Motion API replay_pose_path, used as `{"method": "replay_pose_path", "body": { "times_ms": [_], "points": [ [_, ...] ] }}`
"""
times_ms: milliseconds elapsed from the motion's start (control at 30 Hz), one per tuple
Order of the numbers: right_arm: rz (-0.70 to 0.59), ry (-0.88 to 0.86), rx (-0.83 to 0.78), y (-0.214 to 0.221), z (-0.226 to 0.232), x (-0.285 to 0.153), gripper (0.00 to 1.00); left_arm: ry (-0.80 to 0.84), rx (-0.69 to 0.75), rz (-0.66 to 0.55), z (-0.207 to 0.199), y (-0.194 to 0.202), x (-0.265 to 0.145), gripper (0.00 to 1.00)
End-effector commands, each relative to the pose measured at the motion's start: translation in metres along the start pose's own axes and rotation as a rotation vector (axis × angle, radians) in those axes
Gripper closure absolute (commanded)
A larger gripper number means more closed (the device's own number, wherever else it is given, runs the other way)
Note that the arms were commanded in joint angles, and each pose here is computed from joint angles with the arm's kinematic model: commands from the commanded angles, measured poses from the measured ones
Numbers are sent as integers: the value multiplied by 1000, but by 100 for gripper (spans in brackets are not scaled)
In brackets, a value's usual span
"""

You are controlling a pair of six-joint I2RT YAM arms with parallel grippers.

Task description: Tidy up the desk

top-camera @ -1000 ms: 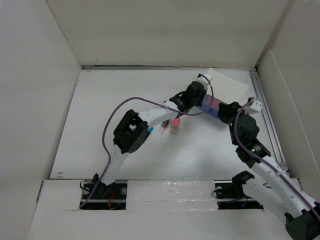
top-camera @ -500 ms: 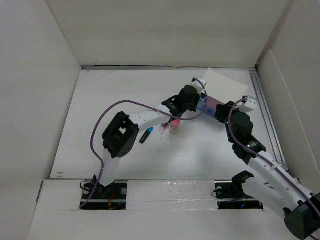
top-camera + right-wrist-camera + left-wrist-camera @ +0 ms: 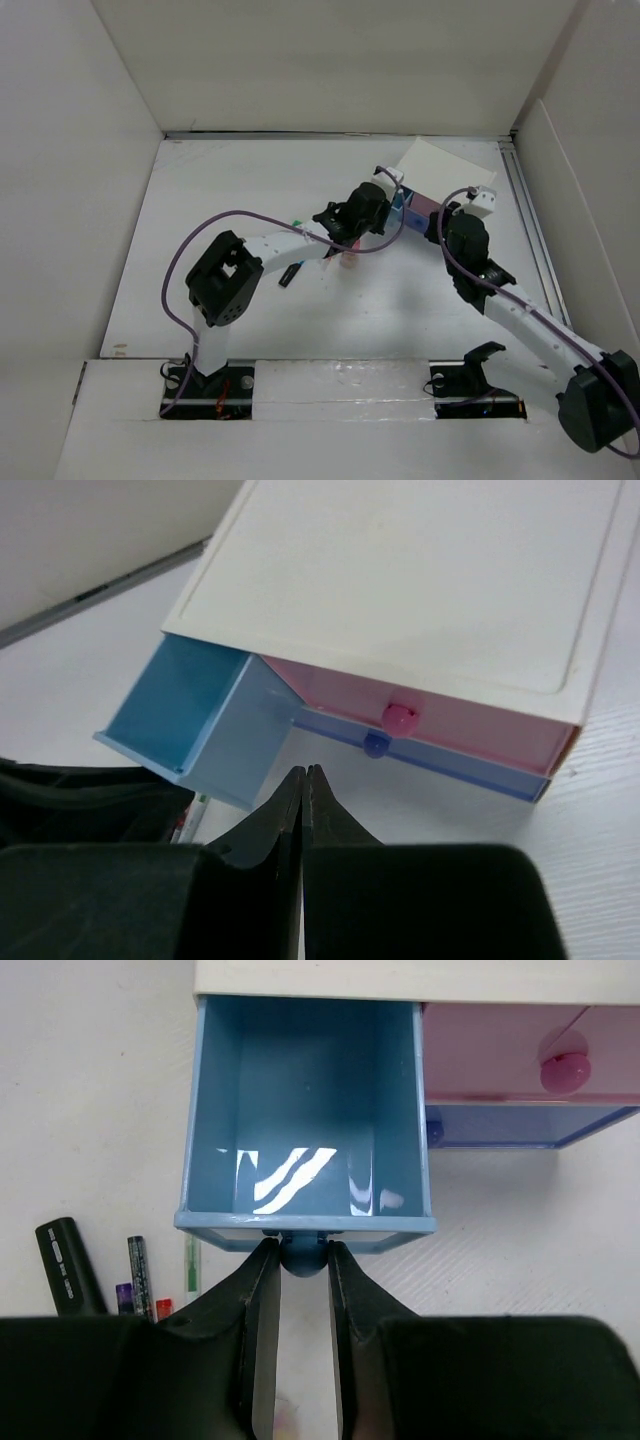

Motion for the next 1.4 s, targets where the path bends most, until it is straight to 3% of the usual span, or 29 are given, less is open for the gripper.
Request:
{"method": "replay_pose_path", "body": {
  "times_ms": [0, 533, 1367],
  "points": [
    [9, -49, 12, -7, 13, 16, 100, 8, -37, -100, -2, -25, -22, 100],
    [100, -11, -16, -3, 17, 86, 100, 23, -50, -97, 0, -13, -34, 100],
    [70, -10, -2, -10, 17, 95, 100, -36, -64, -56, 5, 4, -33, 100]
  ]
}}
Point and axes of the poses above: each gripper's point midway between its finger pads, its own x axis out along the fingers, its own z axis along the line the jaws close on, y = z × x, the point moved 9 cm from there along -x, back along the fingers, and after that the axes turned 5 degrees about x, right-handed, at the moved point
